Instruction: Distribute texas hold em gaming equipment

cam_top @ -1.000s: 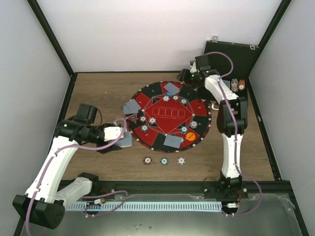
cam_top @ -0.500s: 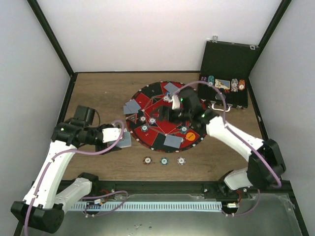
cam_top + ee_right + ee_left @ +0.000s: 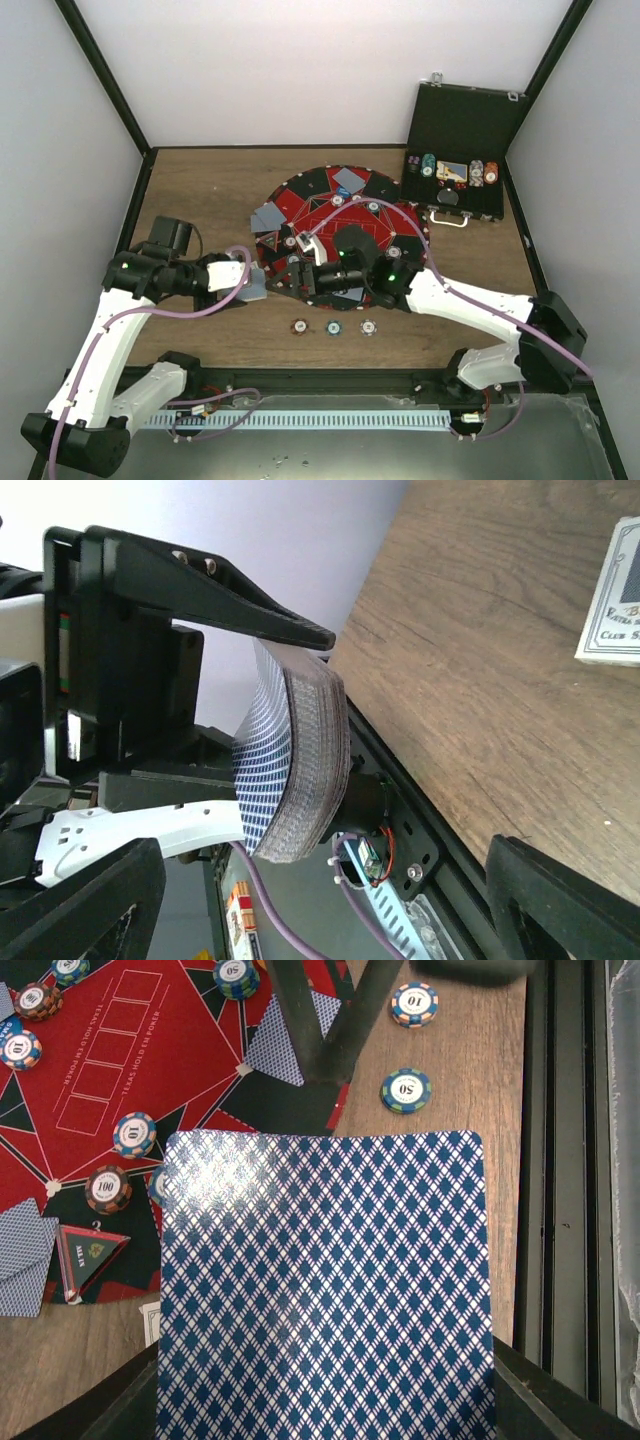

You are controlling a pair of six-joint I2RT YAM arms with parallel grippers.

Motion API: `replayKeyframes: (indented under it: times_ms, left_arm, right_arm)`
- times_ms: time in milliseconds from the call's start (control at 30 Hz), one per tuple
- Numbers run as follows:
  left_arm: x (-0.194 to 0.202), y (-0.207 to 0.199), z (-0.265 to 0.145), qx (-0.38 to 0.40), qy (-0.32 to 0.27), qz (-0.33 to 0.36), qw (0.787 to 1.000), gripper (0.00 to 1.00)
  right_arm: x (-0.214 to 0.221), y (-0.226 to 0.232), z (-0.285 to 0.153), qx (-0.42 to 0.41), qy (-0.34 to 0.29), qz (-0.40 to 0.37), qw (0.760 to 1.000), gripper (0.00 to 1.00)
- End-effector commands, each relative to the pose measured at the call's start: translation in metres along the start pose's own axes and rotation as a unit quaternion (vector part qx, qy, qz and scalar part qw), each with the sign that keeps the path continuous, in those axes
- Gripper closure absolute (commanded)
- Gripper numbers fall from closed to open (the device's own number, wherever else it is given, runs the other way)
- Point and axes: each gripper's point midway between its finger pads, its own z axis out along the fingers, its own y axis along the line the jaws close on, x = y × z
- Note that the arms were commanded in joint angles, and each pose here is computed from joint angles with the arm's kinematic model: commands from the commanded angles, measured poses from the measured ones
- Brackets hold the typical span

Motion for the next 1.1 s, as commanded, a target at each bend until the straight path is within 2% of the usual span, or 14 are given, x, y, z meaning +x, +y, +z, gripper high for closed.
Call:
replayKeyframes:
  times_ms: [0,733,900,1067]
  left_arm:
    - [-0.005,-0.005,-0.001,0.007,-0.018,0.004,1.0,0.96]
    - [-0.004,-0.007,-0.004,0.004,-0.014,0.016,1.0,0.96]
    - [-0.004,-0.007,-0.004,0.005,-0.013,0.015,1.0,0.96]
    - [-0.006,-0.007,-0.006,0.002,-0.014,0.019,1.0,0.96]
  right_arm:
    - [-0.007,0.026,0.017,-0.037,0.001,-0.008,0.999,0.11]
    - [-0.008,0.012,0.083,-0.059,0.065,0.012,0.996,0.17]
    - [-0.009,-0.007,0.083,-0.038,0.061,0.026,0.997,0.18]
    - [-0.014,-0.037,0.065,-0.013,0.043,0.05,0.998,0.24]
